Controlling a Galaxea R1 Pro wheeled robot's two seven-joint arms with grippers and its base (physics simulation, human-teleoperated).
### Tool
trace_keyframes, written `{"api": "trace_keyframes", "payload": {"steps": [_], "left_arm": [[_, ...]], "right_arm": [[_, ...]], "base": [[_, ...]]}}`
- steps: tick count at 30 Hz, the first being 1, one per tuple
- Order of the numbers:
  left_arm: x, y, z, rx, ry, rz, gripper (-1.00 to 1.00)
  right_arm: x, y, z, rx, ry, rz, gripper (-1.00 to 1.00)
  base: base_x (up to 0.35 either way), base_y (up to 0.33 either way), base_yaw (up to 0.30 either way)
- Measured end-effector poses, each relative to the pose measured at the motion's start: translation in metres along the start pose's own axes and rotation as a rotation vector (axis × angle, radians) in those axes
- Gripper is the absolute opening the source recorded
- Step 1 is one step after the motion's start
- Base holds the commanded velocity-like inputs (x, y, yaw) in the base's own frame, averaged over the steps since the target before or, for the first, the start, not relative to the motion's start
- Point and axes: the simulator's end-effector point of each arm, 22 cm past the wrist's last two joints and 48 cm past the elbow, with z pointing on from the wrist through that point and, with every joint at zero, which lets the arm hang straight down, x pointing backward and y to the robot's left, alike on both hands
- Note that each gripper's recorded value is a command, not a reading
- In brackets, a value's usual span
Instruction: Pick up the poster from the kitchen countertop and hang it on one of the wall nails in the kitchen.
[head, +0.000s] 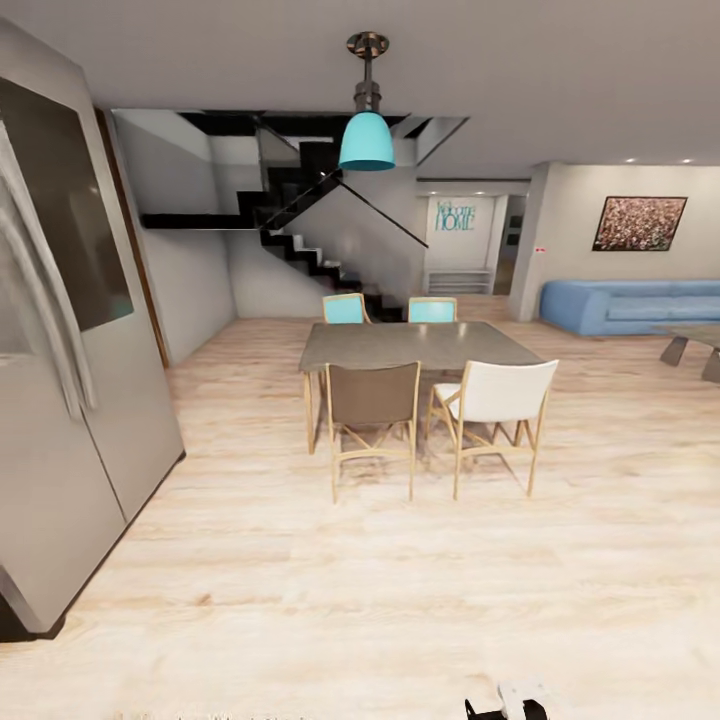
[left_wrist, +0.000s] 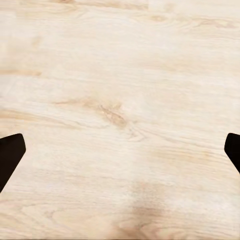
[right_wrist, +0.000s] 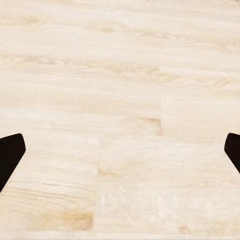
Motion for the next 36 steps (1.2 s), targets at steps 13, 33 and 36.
{"api": "trace_keyframes", "payload": {"steps": [13, 33, 36], "left_arm": [[0.0, 0.0, 0.0, 0.0, 0.0, 0.0, 1.0], [0.0, 0.0, 0.0, -0.001, 0.0, -0.001, 1.0], [0.0, 0.0, 0.0, -0.001, 0.001, -0.001, 1.0]], "right_arm": [[0.002, 0.0, 0.0, 0.0, 0.004, 0.0, 1.0], [0.026, 0.002, -0.001, -0.001, 0.053, -0.001, 1.0], [0.026, 0.002, -0.001, -0.001, 0.054, -0.003, 1.0]], "base": [[0.0, 0.0, 0.179], [0.0, -0.115, 0.121], [0.0, -0.002, 0.289]]}}
